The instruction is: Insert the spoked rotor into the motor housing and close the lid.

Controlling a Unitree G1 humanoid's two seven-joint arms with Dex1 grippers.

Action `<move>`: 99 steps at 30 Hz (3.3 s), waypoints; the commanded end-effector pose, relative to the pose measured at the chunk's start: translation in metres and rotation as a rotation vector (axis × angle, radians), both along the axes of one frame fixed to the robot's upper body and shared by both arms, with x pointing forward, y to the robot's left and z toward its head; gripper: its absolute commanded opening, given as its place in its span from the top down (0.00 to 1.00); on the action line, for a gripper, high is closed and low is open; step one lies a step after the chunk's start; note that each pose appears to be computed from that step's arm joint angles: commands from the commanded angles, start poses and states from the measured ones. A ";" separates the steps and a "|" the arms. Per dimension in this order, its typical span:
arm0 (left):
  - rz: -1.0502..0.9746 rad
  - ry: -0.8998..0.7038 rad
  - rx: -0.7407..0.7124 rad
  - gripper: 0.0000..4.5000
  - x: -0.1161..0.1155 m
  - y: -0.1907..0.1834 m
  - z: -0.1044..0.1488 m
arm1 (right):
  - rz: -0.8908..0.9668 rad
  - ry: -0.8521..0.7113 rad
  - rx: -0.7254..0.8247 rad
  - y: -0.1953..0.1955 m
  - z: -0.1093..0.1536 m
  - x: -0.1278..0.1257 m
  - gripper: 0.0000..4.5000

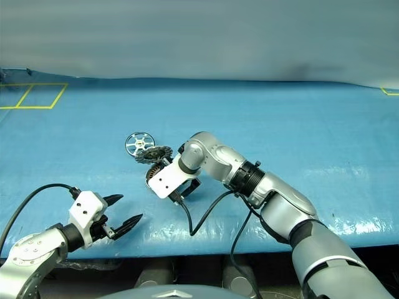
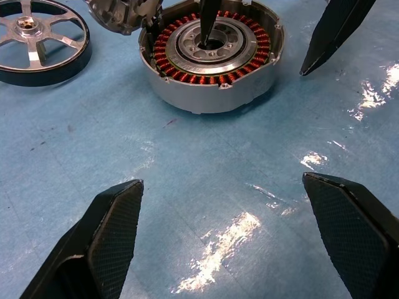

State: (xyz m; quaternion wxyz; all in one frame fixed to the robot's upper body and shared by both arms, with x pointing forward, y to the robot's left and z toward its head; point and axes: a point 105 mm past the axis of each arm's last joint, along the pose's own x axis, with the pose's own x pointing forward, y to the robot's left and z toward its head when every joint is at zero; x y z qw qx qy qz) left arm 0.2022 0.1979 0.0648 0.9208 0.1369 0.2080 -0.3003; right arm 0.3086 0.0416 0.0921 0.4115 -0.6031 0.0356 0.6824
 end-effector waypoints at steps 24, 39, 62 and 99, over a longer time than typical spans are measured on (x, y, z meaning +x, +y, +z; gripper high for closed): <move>-0.026 -0.061 0.002 0.00 0.003 -0.007 0.011 | 0.043 0.010 -0.003 0.003 -0.001 -0.009 0.41; -0.064 -0.058 -0.002 0.00 0.011 -0.012 0.010 | -0.023 0.005 -0.038 -0.024 0.004 -0.009 0.57; -0.104 -0.062 -0.008 0.00 0.020 -0.016 0.010 | -0.128 0.019 -0.131 -0.063 -0.002 -0.005 0.58; -0.153 -0.050 -0.030 0.00 0.028 -0.026 0.006 | -0.220 0.067 -0.134 -0.090 0.008 -0.015 0.00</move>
